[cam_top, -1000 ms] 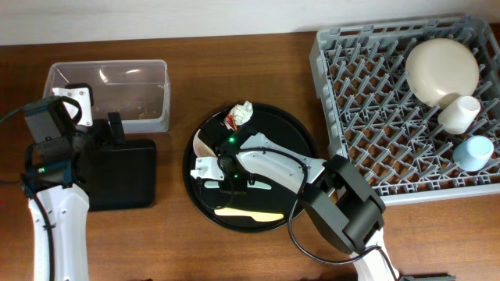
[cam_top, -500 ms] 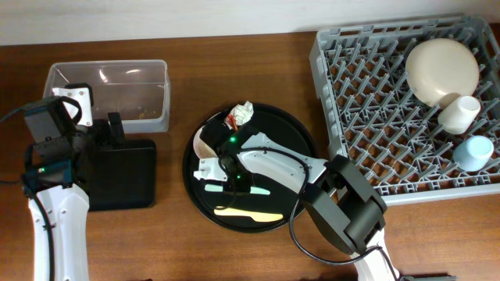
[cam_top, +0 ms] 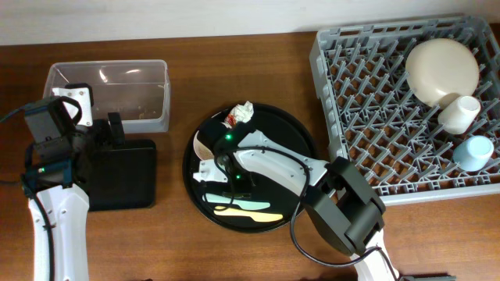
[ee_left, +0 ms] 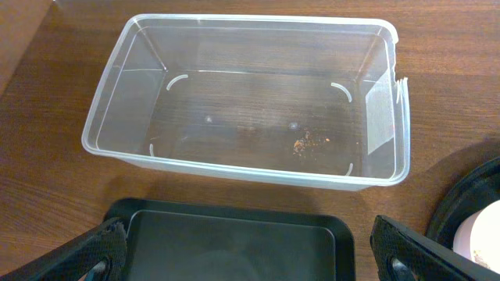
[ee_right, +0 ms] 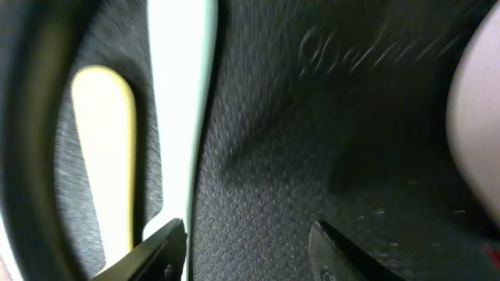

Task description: Sort waste into correct bins and load items into the dishwasher rack

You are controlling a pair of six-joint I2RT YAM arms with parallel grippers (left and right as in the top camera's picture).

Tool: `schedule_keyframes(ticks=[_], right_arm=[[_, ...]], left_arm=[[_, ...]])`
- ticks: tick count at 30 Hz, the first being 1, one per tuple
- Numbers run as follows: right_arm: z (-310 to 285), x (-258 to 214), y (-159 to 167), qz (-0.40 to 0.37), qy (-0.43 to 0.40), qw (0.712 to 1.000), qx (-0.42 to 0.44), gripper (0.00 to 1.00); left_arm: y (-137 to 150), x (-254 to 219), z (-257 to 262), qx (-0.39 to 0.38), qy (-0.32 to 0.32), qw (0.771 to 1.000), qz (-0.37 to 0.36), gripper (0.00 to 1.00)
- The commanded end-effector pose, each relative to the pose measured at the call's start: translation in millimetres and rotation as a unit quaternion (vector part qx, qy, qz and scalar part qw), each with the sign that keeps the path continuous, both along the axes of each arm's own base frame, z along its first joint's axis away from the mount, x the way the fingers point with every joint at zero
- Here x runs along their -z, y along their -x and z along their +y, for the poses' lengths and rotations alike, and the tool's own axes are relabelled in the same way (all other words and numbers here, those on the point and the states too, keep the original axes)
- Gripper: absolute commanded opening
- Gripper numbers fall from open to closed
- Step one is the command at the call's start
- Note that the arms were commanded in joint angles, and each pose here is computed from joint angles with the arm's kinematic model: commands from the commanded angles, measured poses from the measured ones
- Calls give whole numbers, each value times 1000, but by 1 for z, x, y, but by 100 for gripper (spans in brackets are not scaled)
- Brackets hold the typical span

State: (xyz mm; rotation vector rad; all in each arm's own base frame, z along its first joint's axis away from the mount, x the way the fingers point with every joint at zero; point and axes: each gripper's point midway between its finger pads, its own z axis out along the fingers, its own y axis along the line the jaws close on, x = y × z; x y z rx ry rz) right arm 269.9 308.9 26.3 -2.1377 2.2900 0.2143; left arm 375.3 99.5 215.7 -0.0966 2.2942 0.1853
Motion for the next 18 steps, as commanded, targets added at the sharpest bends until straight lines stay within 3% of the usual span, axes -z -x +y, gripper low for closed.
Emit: schedule_keyframes(ticks=[1, 5, 6, 10, 18], right_arm=[[24, -16, 9, 34, -55, 998, -1, 54], [36, -18, 16, 57, -89, 994, -3, 50], [39, -18, 15, 57, -97, 994, -4, 55], [41, -11, 23, 70, -104, 992, -7, 61], [54, 1, 20, 15, -95, 995, -32, 58]], left_arm=[[-3, -9, 4, -9, 0, 1000, -11, 99], [-3, -9, 4, -9, 0, 1000, -11, 99], [-3, -9, 4, -9, 0, 1000, -11, 99], [-3, -9, 4, -9, 0, 1000, -11, 99], [-3, -9, 4, -9, 0, 1000, -11, 99]])
